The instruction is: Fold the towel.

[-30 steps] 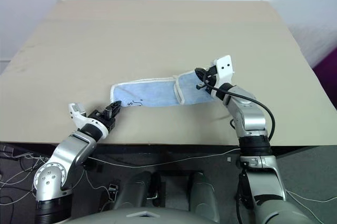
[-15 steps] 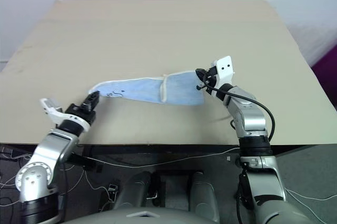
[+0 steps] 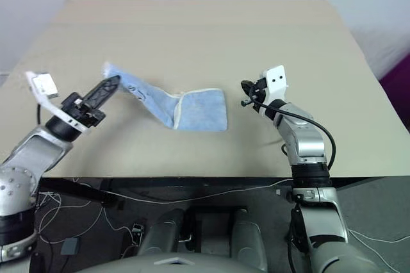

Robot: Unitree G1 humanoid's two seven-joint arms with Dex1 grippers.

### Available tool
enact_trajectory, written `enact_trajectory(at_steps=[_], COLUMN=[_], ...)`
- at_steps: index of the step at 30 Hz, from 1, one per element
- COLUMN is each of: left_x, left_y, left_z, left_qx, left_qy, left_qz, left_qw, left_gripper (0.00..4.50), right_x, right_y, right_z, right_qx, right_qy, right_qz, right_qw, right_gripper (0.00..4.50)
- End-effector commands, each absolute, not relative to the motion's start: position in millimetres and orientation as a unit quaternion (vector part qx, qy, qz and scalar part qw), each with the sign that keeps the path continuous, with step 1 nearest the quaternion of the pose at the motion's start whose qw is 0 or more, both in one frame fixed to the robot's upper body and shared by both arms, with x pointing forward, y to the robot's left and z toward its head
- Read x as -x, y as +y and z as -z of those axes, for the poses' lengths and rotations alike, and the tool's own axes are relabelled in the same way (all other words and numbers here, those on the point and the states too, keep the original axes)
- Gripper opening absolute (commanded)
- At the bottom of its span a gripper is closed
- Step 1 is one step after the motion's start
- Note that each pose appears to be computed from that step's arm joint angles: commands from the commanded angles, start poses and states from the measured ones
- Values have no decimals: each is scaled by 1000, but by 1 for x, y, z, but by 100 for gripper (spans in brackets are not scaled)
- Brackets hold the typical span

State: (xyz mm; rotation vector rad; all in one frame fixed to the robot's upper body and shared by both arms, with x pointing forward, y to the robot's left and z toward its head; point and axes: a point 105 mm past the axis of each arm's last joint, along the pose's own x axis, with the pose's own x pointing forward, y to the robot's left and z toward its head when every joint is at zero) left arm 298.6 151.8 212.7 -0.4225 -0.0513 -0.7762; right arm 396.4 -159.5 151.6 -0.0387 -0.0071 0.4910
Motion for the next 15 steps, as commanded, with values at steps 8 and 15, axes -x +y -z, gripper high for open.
enact_trajectory(at_steps=[8, 15], left_x=[-320, -326], left_y=[57, 43], left_z=[-163, -154], left_qx=[-16, -13], left_qy=[54, 62], left_qz=[482, 487], left_qw=[874, 871], left_gripper=[3, 3], right_x=[-392, -387], right_y=[-172, -180], right_z=[-168, -165], right_qx=[21, 22], right_qy=[-40, -37], right_qz=[-211, -195], right_qw=[976, 980], right_gripper=[0, 0])
